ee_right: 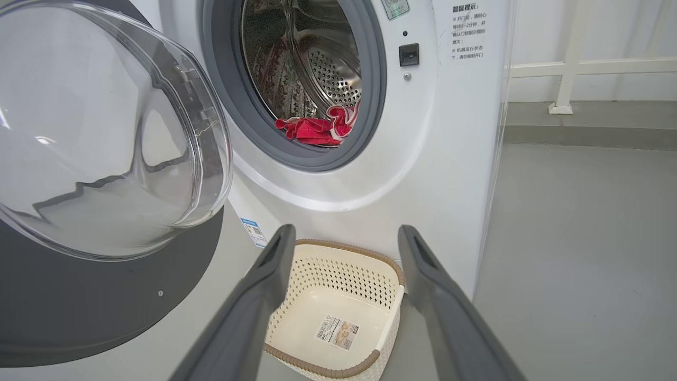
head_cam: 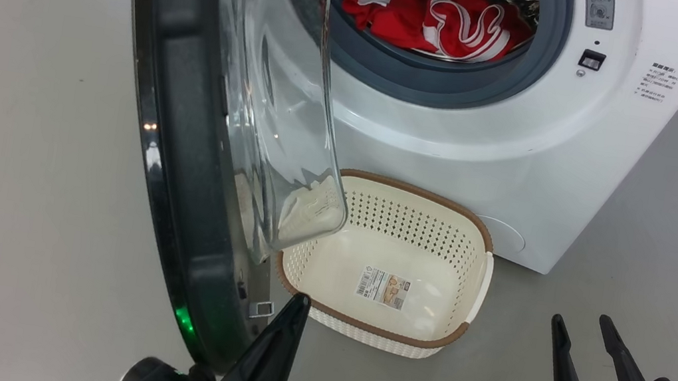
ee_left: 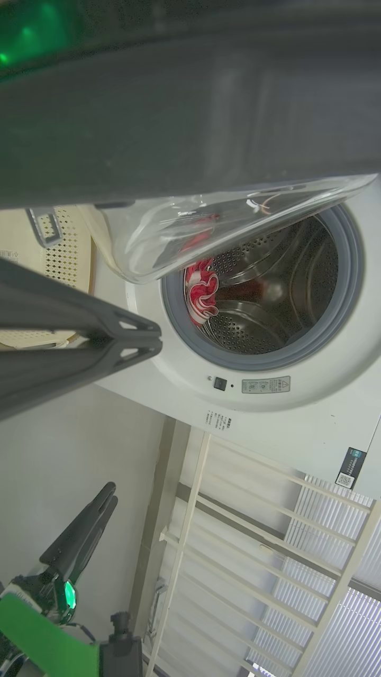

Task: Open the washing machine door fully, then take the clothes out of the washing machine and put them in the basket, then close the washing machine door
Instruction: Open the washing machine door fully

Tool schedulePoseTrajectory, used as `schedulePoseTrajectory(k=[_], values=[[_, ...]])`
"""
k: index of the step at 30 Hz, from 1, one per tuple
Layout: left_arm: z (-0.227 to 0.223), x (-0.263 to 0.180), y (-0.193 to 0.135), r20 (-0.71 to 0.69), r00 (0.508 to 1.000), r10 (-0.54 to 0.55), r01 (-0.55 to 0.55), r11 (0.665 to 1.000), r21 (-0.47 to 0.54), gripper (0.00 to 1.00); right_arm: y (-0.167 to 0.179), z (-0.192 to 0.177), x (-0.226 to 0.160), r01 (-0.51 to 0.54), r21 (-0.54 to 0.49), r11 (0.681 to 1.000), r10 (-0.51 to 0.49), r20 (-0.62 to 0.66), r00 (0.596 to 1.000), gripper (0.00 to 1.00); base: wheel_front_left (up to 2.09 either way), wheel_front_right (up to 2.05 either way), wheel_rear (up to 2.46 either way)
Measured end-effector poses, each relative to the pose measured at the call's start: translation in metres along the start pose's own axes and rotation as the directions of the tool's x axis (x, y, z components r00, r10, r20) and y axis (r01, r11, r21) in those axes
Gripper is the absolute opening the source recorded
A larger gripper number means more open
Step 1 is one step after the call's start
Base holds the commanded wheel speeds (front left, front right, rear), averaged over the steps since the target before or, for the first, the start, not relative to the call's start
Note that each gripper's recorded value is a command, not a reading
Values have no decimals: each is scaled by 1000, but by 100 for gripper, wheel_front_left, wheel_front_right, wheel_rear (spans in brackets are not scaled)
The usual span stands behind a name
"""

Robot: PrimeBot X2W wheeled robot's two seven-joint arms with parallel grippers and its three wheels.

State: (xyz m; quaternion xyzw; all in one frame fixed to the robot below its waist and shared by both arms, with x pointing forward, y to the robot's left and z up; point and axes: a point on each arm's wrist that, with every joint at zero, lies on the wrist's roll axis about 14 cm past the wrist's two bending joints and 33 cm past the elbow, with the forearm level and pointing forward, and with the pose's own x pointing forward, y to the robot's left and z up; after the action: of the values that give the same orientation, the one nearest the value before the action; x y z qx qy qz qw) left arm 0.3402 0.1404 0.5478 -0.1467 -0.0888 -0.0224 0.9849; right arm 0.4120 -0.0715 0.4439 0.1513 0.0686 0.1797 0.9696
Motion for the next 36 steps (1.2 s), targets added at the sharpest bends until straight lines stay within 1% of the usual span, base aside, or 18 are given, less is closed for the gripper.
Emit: schedulePoseTrajectory(k=[5,14,26,36], values=[[-21,-5,13,-67,996,53,-54,999,-8,0,-1,0,0,1,0,1000,-1,-1,1000,100,0,0,0],[-43,-12,37,-138,981,134,-130,991,38,0,-1,-2,1,1,2,1000,-1,-6,1000,100,0,0,0],[-38,-13,53,-122,976,181,-174,983,67,0,1,-1,1,-5,1,1000,5,-3,1000,100,0,0,0],[-24,-21,83,-81,960,270,-261,960,105,0,9,-1,4,-28,-1,1000,28,-4,1000,100,0,0,0]])
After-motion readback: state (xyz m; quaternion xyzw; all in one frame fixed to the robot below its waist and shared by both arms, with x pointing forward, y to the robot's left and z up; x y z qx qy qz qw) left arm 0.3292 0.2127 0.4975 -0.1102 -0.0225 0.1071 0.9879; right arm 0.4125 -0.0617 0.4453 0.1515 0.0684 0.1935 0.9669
